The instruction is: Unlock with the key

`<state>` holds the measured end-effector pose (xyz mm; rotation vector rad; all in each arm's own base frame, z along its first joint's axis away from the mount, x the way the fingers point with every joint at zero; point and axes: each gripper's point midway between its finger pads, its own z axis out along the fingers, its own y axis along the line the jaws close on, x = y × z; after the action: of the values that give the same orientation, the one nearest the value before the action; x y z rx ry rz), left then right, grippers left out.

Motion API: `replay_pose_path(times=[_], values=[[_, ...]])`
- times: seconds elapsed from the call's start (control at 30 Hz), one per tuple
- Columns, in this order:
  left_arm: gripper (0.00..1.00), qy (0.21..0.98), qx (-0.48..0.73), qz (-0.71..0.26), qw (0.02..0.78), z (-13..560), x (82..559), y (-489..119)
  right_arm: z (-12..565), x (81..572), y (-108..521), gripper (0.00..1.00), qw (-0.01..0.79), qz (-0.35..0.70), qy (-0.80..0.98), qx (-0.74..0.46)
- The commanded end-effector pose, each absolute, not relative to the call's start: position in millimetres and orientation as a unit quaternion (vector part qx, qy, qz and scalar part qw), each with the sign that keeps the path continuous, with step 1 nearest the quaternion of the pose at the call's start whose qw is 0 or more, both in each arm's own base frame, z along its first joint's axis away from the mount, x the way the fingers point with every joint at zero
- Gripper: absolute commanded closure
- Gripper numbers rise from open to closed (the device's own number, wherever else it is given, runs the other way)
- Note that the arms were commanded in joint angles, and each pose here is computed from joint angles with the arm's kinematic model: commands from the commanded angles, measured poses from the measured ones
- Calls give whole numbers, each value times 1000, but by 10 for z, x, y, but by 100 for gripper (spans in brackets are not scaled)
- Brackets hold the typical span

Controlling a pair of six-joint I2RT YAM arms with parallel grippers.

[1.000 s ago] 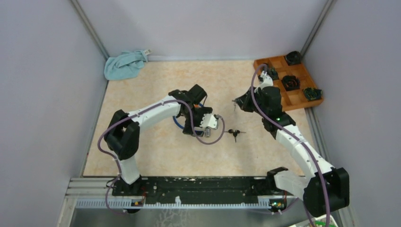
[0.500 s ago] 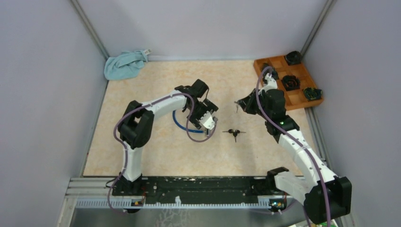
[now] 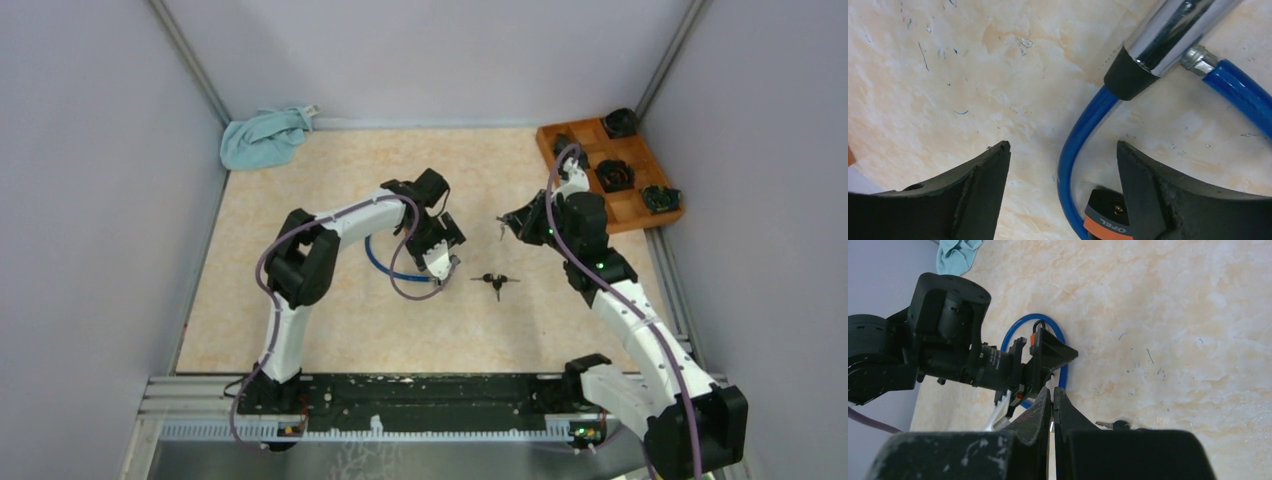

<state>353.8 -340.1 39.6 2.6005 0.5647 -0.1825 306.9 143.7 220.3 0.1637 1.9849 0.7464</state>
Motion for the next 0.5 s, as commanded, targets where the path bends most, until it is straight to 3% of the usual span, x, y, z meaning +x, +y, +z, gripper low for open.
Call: replay_pose_path(times=[0.0,0.23,0.3,0.47], values=[[20,187,958,-115,184,223,3345,-3409,2424,3073,1383,100,515,311,796,70],[27,160,968,-132,140,76,3232,-3339,2437,3051,1351,100,515,307,797,73],[36,157,970,-134,132,50,3209,-3354,2425,3048,1332,100,516,302,799,75],[67,152,974,-135,101,-58,3125,-3333,2449,3034,1315,100,518,301,797,75]])
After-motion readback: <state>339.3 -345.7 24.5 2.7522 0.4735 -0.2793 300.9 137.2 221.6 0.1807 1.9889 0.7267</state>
